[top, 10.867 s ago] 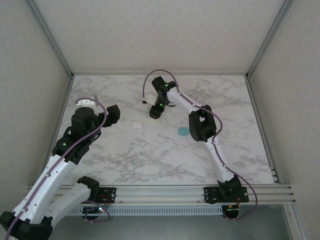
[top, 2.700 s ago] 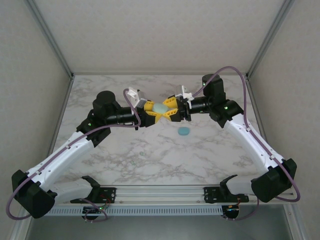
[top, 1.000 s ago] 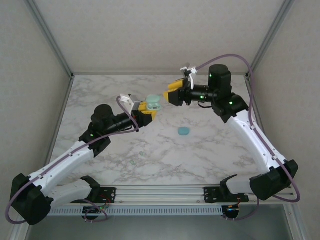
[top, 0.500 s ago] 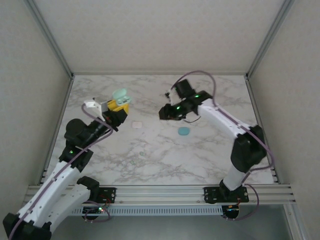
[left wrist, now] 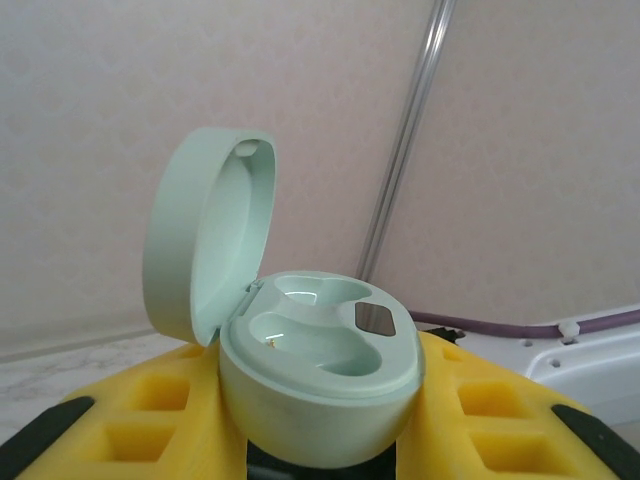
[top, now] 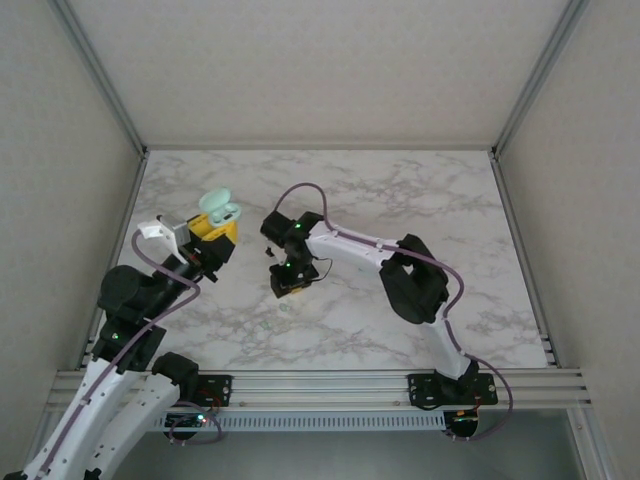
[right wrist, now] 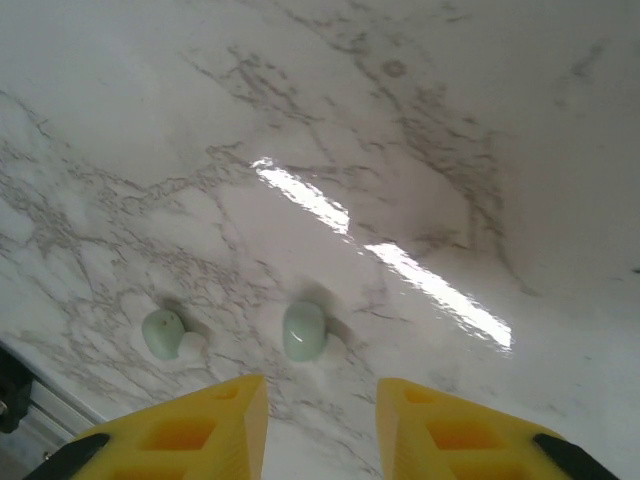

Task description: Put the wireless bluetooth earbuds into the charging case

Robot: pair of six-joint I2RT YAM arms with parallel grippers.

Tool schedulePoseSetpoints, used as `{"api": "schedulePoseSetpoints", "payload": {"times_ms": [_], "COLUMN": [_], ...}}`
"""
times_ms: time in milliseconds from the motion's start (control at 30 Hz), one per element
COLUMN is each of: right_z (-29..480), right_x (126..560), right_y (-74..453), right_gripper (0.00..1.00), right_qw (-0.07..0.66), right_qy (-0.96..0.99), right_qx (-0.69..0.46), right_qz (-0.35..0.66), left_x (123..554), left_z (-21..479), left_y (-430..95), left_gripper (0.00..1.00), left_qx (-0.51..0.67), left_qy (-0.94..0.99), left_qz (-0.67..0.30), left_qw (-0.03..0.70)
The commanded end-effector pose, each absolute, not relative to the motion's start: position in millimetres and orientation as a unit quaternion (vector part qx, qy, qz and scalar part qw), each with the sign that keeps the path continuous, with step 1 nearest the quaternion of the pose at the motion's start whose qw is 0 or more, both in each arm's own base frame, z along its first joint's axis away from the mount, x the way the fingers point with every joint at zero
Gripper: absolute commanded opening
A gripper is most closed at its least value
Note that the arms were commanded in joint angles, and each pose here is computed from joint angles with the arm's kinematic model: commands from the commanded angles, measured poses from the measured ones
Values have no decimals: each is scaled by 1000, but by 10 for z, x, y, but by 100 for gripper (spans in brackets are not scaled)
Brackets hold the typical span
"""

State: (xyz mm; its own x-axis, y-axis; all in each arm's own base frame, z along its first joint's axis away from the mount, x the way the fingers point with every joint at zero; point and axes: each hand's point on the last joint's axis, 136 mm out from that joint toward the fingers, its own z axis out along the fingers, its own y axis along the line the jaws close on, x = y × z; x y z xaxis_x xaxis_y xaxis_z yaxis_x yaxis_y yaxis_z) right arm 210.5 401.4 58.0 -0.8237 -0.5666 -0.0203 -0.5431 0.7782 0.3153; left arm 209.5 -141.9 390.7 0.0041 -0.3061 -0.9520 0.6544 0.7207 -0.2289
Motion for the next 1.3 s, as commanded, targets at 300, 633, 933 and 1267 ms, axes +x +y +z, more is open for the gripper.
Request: {"api": "schedulePoseSetpoints", "payload": {"times_ms": [300,633,933,1267], "right_z": [362,241,181,111], "right_x": [1957,1938,1915,1917], "right_y": [4081,4077,4072,4045], "right_gripper": [35,34,33,29], "right_qw": [64,73,80,79], "right_qy": [-940,-940,-939,-937], "right_qx": [326,328,330,338], "right_qz": [-77,-59,-51,-35], "left_x": [1988,2007,2030,2038], "left_z": [4117,4079,4069,4054], "left_y": [-1387,-1406,-1431,-1441], "left_gripper": [23,24,24,24], "left_qx": [156,157,159,157], "left_qy": [597,600,602,604], "left_qz": [-340,-342,-346,-350], "left_qw": [710,706,702,699]}}
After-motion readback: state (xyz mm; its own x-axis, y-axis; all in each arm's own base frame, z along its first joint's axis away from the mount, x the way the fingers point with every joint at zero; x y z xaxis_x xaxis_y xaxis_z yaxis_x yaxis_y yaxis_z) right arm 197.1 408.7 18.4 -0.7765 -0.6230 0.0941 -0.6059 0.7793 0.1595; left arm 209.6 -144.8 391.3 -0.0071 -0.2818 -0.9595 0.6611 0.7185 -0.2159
